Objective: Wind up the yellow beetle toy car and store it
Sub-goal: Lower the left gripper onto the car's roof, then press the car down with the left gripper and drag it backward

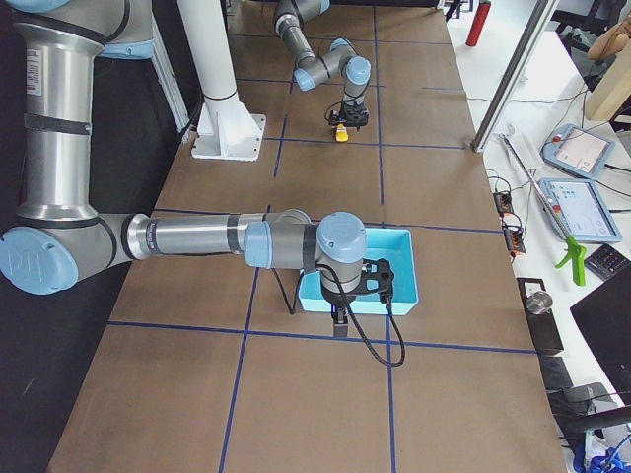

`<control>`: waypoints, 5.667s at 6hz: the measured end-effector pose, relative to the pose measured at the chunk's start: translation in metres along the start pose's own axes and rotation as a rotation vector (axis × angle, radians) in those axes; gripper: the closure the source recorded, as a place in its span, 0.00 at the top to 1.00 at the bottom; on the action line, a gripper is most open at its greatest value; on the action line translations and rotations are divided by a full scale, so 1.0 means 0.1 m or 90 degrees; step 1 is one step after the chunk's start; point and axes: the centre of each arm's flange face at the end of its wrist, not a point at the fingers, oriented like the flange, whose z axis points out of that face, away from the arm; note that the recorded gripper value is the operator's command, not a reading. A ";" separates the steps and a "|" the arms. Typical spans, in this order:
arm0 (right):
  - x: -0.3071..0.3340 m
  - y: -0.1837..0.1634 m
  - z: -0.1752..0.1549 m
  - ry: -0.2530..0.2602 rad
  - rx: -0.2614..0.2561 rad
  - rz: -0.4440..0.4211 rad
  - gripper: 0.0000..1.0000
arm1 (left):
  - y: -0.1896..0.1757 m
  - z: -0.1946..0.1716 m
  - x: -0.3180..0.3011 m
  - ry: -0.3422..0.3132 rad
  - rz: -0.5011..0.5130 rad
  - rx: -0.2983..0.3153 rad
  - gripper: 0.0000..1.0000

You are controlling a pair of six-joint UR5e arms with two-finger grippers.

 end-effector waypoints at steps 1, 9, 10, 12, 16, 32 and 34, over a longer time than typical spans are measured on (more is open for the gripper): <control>0.00 0.00 0.00 0.000 0.000 0.000 1.00 | -0.01 0.03 0.03 0.001 -0.001 0.003 1.00; 0.01 0.01 0.01 -0.002 -0.002 0.002 1.00 | -0.15 -0.16 0.25 -0.006 0.045 0.072 0.11; 0.01 0.01 0.01 -0.002 -0.003 0.003 1.00 | -0.21 -0.29 0.26 -0.025 0.056 0.105 0.09; 0.01 0.01 0.01 -0.002 -0.003 0.003 1.00 | -0.32 -0.36 0.20 -0.064 0.073 0.169 0.08; 0.01 0.01 0.02 -0.002 -0.004 0.003 1.00 | -0.31 -0.24 0.01 -0.050 0.073 0.201 0.08; 0.01 0.02 0.03 -0.002 -0.005 0.003 1.00 | 0.17 0.14 -0.36 0.024 0.068 0.231 0.07; 0.01 0.02 0.03 -0.002 -0.005 0.003 1.00 | 0.38 0.22 -0.33 0.025 0.072 0.235 0.07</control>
